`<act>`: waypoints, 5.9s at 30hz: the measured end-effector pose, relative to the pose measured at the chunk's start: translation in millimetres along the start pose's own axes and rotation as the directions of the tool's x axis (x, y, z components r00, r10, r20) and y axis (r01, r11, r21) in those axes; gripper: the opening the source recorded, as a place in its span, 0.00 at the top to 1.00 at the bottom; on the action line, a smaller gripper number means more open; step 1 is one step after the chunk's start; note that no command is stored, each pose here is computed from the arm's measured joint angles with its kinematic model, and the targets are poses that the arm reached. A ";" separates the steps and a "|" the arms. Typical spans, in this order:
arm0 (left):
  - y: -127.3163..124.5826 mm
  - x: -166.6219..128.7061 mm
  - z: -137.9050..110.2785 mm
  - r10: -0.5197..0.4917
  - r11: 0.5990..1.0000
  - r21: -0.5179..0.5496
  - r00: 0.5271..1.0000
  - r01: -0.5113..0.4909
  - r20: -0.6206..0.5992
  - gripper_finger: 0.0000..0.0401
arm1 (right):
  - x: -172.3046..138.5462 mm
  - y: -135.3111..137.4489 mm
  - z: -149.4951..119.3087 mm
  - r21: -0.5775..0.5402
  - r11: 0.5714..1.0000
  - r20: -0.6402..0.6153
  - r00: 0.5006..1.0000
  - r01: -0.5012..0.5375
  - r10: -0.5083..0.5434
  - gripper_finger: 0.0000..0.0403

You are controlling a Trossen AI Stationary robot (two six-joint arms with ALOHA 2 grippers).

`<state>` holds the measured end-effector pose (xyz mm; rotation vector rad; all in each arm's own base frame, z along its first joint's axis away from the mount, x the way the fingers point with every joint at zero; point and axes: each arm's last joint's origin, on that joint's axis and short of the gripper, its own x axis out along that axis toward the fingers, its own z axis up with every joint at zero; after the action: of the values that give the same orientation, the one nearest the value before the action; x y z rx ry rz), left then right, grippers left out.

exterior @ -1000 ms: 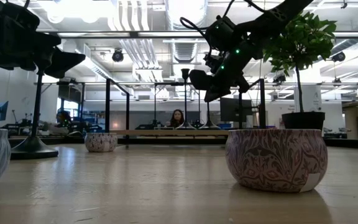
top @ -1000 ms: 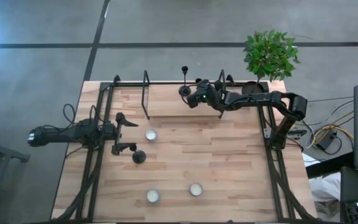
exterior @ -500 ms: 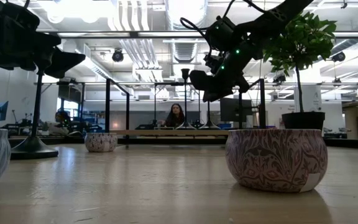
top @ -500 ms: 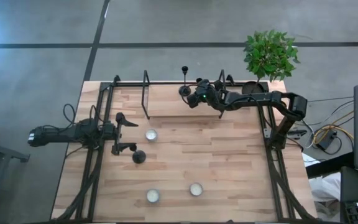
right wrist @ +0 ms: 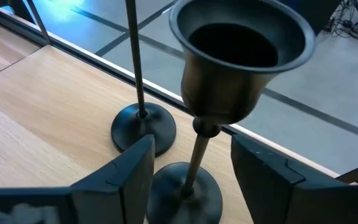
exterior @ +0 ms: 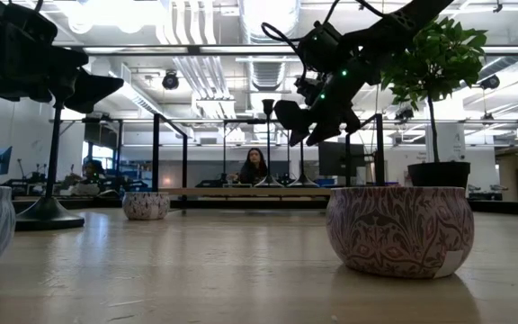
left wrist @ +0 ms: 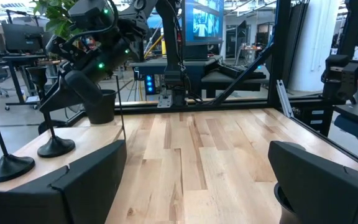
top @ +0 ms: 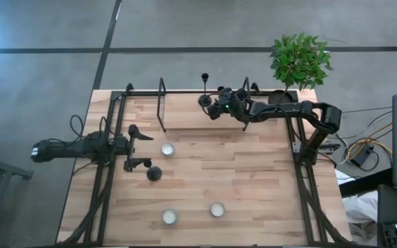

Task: Pick & Place candle stick holders
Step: Put the black candle holder on the shelf

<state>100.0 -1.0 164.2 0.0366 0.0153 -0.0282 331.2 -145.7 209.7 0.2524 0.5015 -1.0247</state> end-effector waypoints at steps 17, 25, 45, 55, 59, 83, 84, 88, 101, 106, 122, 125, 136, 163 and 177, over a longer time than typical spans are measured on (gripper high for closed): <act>0.0 0.0 0.0 0.000 1.000 0.000 1.000 0.000 0.000 0.01 | -24.3 4.8 4.3 -0.027 0.999 -0.024 0.999 -0.033 0.032 0.47; 0.1 0.0 0.0 0.001 1.000 0.000 1.000 -0.001 0.000 0.01 | -40.3 3.0 1.8 -0.021 0.999 -0.081 0.996 -0.030 0.028 0.47; 0.1 0.0 0.0 0.001 1.000 0.000 1.000 -0.001 0.000 0.01 | -207.5 28.5 -3.9 -0.020 0.906 -0.016 0.907 -0.422 0.422 0.63; 0.0 0.0 0.0 0.000 1.000 0.000 1.000 0.000 0.000 0.01 | -277.5 9.2 -15.8 -0.089 0.781 0.005 0.784 -0.617 0.620 0.94; 0.0 0.0 0.0 0.000 1.000 0.000 1.000 0.000 0.000 0.01 | -287.2 -4.0 -34.3 -0.094 0.742 -0.022 0.747 -0.664 0.665 0.98; 0.1 0.0 0.0 0.001 1.000 0.000 1.000 -0.001 0.000 0.01 | -267.8 -44.9 -145.1 -0.214 0.464 0.045 0.465 -0.860 0.884 0.98; 0.1 0.0 0.0 0.001 1.000 0.000 1.000 -0.001 0.000 0.01 | -266.5 -44.2 -147.4 -0.231 0.463 0.044 0.466 -0.856 0.884 0.98; 0.1 0.0 0.0 0.001 1.000 0.000 1.000 -0.001 0.000 0.01 | -259.3 -42.8 -155.7 -0.262 0.480 0.039 0.488 -0.837 0.872 0.98; 0.1 0.0 0.0 0.000 1.000 0.000 1.000 0.000 0.000 0.01 | -209.2 -72.8 -167.6 -0.256 0.418 0.122 0.400 -0.872 0.908 0.98; 0.1 0.0 0.0 0.001 1.000 0.000 1.000 -0.001 0.000 0.01 | -190.4 -86.7 -177.4 -0.359 0.429 0.132 0.410 -0.829 0.902 0.98; 0.0 0.0 0.0 0.000 1.000 0.000 1.000 0.000 0.000 0.01 | -179.1 -113.6 -176.4 -0.507 0.550 0.169 0.549 -0.664 0.818 0.98; 0.0 0.0 0.0 0.000 1.000 0.000 1.000 0.000 0.000 0.01 | -178.6 -117.4 -172.1 -0.519 0.585 0.222 0.562 -0.623 0.797 0.98; 0.0 0.0 0.0 0.000 1.000 0.000 1.000 0.000 0.000 0.01 | -180.5 -131.4 -159.0 -0.456 0.687 0.395 0.563 -0.565 0.726 0.98; 0.1 0.0 0.0 0.001 1.000 0.000 1.000 -0.001 0.000 0.01 | -172.6 -125.1 -165.0 -0.413 0.682 0.296 0.620 -0.603 0.727 0.98; 0.0 0.0 0.0 0.000 1.000 0.000 1.000 0.000 0.000 0.01 | -172.7 -125.1 -164.9 -0.413 0.683 0.298 0.619 -0.602 0.727 0.98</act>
<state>100.0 -1.0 164.2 0.0366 0.0153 -0.0285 104.5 -8.6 159.8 -0.0591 0.0892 -0.2258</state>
